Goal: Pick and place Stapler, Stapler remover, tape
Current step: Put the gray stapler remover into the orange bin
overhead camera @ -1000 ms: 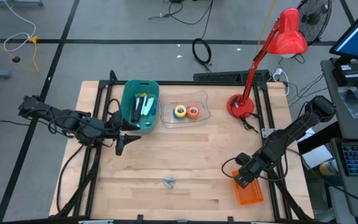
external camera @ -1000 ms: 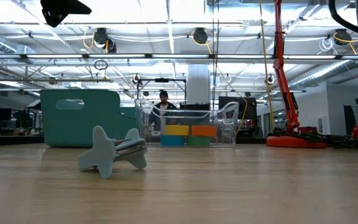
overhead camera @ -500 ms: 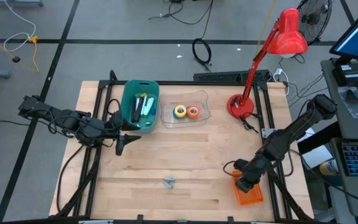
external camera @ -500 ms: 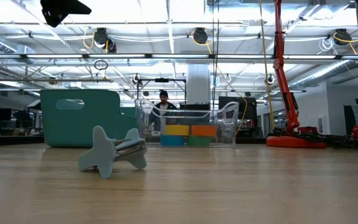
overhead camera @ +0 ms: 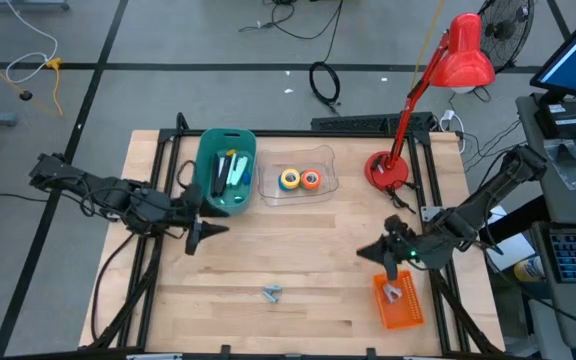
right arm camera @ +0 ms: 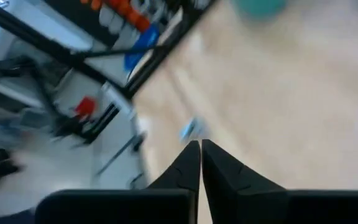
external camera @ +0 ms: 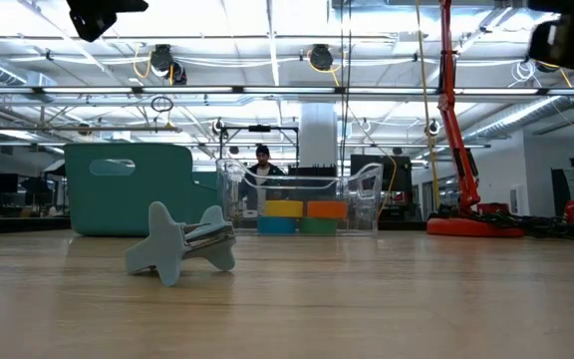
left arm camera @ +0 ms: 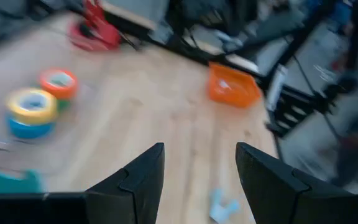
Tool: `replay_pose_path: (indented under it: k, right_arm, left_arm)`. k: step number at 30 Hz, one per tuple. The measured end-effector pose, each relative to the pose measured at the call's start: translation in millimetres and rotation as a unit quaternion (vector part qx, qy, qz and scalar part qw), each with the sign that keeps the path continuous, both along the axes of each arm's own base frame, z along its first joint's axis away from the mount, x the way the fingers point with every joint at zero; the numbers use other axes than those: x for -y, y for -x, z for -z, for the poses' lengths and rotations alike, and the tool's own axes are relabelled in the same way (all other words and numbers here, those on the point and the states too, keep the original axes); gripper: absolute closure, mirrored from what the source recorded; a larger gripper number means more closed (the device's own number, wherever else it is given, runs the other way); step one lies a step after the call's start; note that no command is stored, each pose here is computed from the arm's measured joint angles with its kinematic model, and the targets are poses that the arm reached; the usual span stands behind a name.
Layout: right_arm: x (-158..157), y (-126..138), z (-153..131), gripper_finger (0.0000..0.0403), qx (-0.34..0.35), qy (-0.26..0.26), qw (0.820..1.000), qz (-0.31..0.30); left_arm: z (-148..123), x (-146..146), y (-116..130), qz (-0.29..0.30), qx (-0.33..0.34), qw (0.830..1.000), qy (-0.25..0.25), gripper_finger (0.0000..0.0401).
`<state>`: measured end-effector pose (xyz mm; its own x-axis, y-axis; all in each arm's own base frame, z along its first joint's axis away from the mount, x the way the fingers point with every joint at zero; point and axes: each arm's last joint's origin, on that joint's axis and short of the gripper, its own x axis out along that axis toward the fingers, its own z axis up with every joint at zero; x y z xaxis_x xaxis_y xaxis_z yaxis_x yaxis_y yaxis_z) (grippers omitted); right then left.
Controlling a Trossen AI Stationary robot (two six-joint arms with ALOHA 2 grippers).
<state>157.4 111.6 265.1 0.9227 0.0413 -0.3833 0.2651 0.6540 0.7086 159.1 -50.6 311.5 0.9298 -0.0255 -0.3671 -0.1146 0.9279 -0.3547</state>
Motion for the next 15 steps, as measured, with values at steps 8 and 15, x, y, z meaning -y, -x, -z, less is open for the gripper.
replay_pose_path:
  k: [8,15]
  right_arm:
    - [20,1,0,0.0399,0.017,0.182,0.982,0.052]
    - [40,18,24,0.0390,0.027,0.207,0.977,0.044]
  left_arm:
    - [25,19,-32,0.070,-0.084,0.991,0.075,0.0199]
    - [50,32,-62,0.075,-0.125,0.984,0.102,0.0199]
